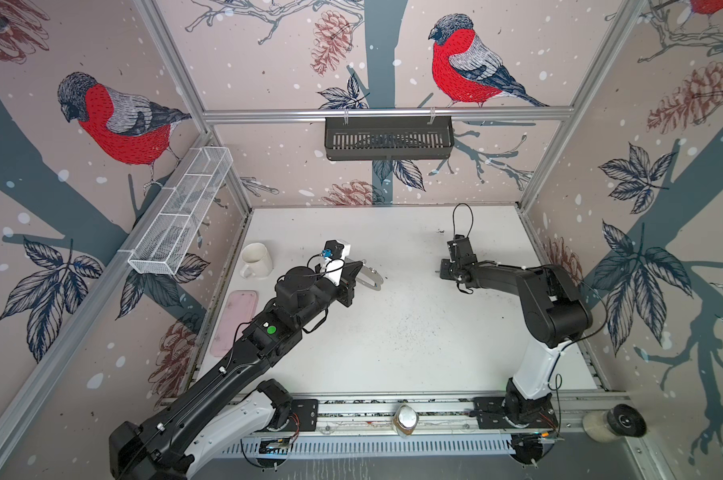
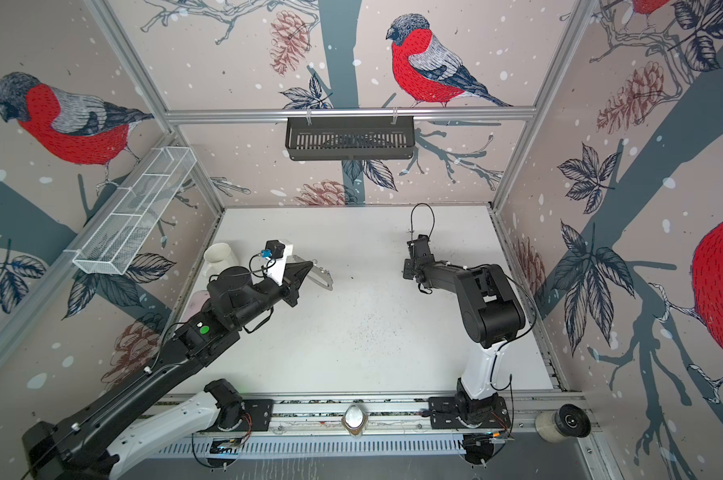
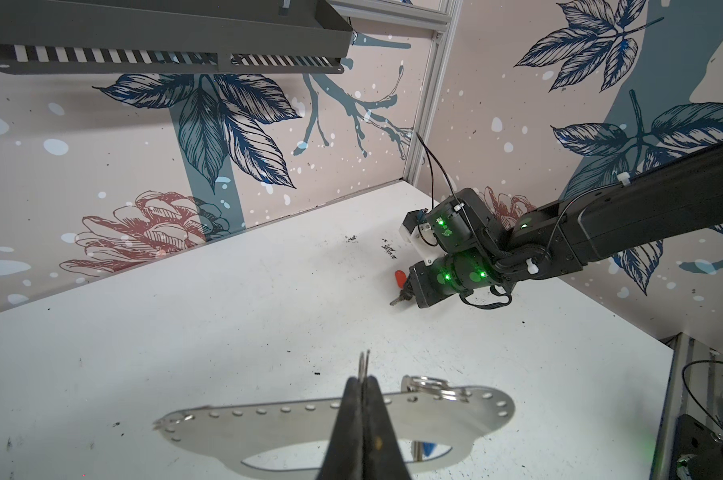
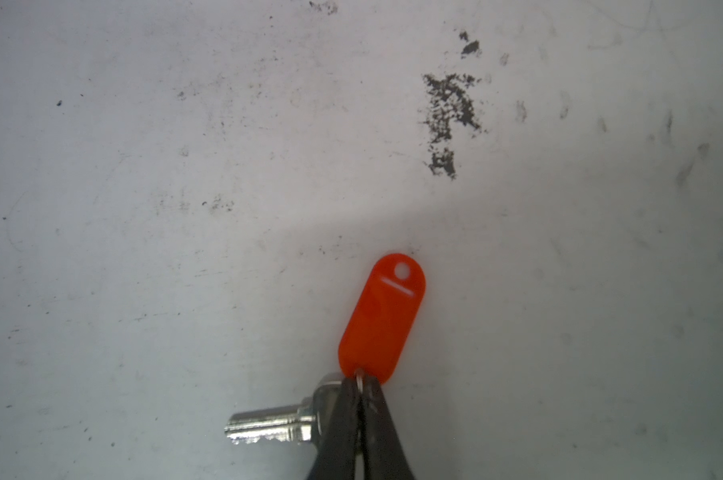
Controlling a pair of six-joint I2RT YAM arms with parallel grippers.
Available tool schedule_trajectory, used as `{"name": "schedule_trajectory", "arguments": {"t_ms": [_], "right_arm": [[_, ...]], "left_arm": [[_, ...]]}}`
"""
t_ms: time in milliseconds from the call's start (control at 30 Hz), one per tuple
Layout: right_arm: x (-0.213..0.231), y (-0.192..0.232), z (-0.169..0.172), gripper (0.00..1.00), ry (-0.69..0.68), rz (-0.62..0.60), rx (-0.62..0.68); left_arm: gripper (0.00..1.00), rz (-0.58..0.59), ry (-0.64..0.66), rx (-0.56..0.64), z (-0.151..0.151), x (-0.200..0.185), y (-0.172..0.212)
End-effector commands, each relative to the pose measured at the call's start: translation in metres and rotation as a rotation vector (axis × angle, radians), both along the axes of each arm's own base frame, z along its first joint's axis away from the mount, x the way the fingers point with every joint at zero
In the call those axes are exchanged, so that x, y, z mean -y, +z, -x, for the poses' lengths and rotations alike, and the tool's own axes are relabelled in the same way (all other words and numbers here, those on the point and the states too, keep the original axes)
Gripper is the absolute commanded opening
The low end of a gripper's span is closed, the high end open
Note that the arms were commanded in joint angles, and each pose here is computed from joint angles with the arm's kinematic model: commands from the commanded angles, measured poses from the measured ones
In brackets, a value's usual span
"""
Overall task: Put the keys on the keyring
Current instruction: 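Grasp the red-tagged key's ring with the right gripper and lift it, then carry the red-tagged key toward the plate held by the left gripper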
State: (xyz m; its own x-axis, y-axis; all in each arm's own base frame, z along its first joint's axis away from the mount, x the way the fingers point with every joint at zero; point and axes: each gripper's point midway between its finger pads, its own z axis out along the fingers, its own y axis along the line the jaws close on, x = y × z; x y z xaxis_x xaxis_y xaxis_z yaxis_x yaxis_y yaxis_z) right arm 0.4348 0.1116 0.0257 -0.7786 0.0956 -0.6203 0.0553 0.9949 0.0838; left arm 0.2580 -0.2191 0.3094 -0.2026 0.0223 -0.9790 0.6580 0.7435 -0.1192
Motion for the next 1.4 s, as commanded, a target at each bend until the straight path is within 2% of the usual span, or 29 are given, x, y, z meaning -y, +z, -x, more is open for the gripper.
{"name": "schedule_trajectory", "arguments": {"t_ms": [0,233,533,833,1367], "right_arm": [[0.001,0.007,-0.002,0.04,0.0,0.015,0.018],[-0.008,0.033,0.0,0.0,0.07,0.014,0.086],[-0.031,0.097,0.017,0.0,0.303,-0.014,0.232],[-0.09,0.167,0.069,0.0,0.66,-0.187,0.459],[-0.134,0.244,0.161,0.0,1.152,-0.403,0.64]], "left_arm": [[0.0,0.042,-0.019,0.047,0.001,0.003,0.018],[0.0,0.041,-0.024,0.048,0.001,0.005,0.019],[0.0,-0.009,-0.038,0.052,-0.002,0.011,0.022],[0.0,-0.04,-0.064,0.056,-0.005,0.019,0.022],[0.0,-0.104,-0.165,0.073,0.011,0.03,0.016]]}}
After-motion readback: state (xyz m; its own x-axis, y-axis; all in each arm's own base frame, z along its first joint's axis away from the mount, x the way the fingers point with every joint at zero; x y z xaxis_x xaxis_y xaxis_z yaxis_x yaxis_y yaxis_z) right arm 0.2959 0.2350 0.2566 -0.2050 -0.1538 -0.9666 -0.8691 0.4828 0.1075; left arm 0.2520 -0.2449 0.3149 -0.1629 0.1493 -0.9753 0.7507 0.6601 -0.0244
